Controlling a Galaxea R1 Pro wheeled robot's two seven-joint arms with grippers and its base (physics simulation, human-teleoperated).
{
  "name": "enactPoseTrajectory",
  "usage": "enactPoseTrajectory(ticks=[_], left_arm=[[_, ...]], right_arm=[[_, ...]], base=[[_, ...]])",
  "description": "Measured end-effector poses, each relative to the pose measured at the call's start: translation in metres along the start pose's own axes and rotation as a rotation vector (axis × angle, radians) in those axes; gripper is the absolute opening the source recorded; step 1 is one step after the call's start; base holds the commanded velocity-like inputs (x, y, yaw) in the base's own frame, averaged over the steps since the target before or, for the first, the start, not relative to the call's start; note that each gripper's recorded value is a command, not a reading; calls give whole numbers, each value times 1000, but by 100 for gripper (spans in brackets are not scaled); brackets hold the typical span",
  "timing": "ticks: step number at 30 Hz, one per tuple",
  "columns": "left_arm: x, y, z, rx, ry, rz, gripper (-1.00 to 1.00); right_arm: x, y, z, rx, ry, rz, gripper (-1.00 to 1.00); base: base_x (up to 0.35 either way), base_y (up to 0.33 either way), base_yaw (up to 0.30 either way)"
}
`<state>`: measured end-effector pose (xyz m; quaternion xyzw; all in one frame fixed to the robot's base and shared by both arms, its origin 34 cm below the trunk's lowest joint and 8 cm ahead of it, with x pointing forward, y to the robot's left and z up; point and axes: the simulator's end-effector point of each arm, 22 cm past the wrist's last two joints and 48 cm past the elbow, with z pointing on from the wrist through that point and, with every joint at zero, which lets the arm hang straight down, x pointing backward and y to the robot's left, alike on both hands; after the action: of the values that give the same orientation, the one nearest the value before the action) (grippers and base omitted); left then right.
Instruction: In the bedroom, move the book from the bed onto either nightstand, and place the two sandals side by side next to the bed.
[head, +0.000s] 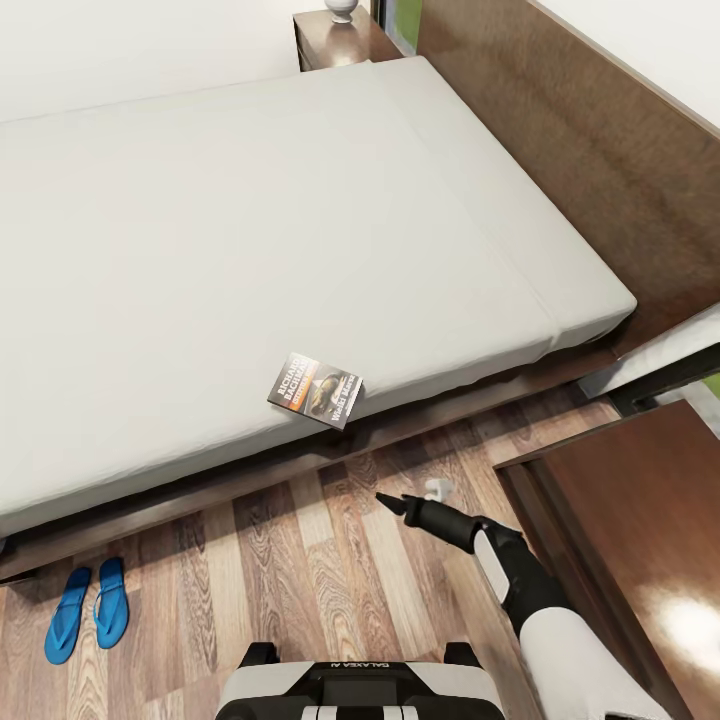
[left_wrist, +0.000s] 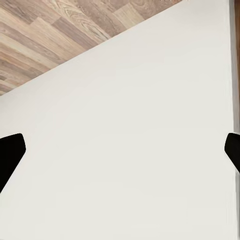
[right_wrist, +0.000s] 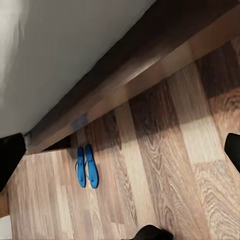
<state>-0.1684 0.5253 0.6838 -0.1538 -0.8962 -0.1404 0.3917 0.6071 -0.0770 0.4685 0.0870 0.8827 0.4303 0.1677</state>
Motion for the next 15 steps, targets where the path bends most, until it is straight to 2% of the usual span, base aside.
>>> enactPoseTrajectory(ticks=[5, 15], left_arm=[[0, -3, 0, 3, -1, -2, 100], [-1, -4, 0, 5, -1, -3, 100]], right_arm=[[-17, 14, 0, -64, -47, 32, 100], [-42, 45, -2, -202, -90, 32, 100]], base=[[0, 0, 0], [0, 0, 0]])
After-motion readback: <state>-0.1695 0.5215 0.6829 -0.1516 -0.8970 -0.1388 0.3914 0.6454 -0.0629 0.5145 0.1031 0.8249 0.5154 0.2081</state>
